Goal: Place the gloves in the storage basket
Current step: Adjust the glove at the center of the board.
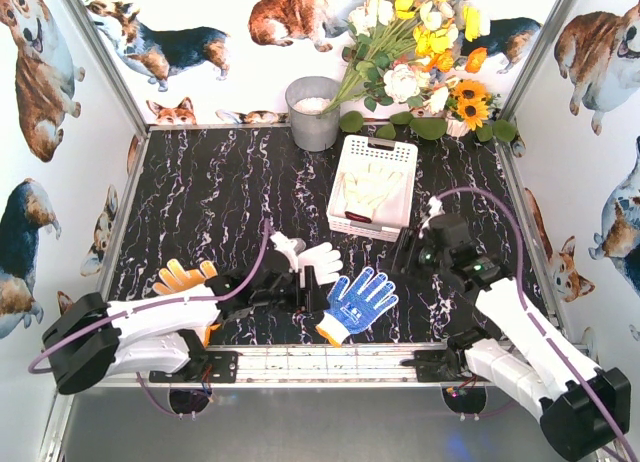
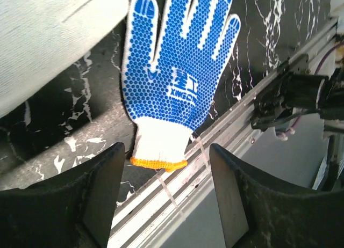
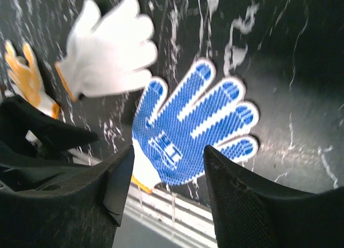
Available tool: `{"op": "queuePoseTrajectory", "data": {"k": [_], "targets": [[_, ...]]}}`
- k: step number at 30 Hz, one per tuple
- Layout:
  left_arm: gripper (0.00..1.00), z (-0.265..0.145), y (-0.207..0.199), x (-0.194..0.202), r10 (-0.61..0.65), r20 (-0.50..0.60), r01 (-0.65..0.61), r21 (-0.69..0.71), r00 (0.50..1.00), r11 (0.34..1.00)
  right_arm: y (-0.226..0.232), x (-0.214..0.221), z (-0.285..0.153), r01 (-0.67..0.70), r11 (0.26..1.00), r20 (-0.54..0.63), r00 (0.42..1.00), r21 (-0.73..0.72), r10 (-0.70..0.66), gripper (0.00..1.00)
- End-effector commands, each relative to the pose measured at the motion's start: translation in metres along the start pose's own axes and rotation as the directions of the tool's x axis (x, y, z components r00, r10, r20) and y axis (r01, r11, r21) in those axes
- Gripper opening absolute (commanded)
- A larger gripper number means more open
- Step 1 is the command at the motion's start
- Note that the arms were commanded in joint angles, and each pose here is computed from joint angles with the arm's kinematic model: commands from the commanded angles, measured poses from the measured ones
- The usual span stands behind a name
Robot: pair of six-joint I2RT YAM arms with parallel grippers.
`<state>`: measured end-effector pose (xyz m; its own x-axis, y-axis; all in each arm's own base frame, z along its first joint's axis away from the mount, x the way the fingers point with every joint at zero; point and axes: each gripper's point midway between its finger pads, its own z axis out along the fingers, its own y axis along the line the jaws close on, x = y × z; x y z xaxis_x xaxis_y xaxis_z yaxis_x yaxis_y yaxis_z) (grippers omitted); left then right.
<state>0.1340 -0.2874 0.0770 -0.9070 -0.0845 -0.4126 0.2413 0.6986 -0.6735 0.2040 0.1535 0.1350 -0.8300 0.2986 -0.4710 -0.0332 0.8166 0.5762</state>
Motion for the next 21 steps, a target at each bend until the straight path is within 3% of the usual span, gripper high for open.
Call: {"op": "queuePoseTrajectory", "data": {"k": [1,9,21], "targets": [[0.57,0.006,-0.021,0.014,0.089,-0.093,-0.081,0.087,0.992,0.993,-0.004,0.041,0.009,-0.109,0.994,-0.105,0.988,0.014,0.109,0.54],[0.55,0.02,-0.015,0.027,0.114,-0.148,-0.109,0.046,0.982,0.993,-0.029,0.082,0.029,-0.129,0.984,-0.162,0.976,0.125,0.148,0.52],[0.49,0.03,-0.006,0.042,0.12,-0.188,-0.116,0.033,0.975,0.993,-0.049,0.089,0.049,-0.135,0.975,-0.125,0.979,0.178,0.159,0.42]]}}
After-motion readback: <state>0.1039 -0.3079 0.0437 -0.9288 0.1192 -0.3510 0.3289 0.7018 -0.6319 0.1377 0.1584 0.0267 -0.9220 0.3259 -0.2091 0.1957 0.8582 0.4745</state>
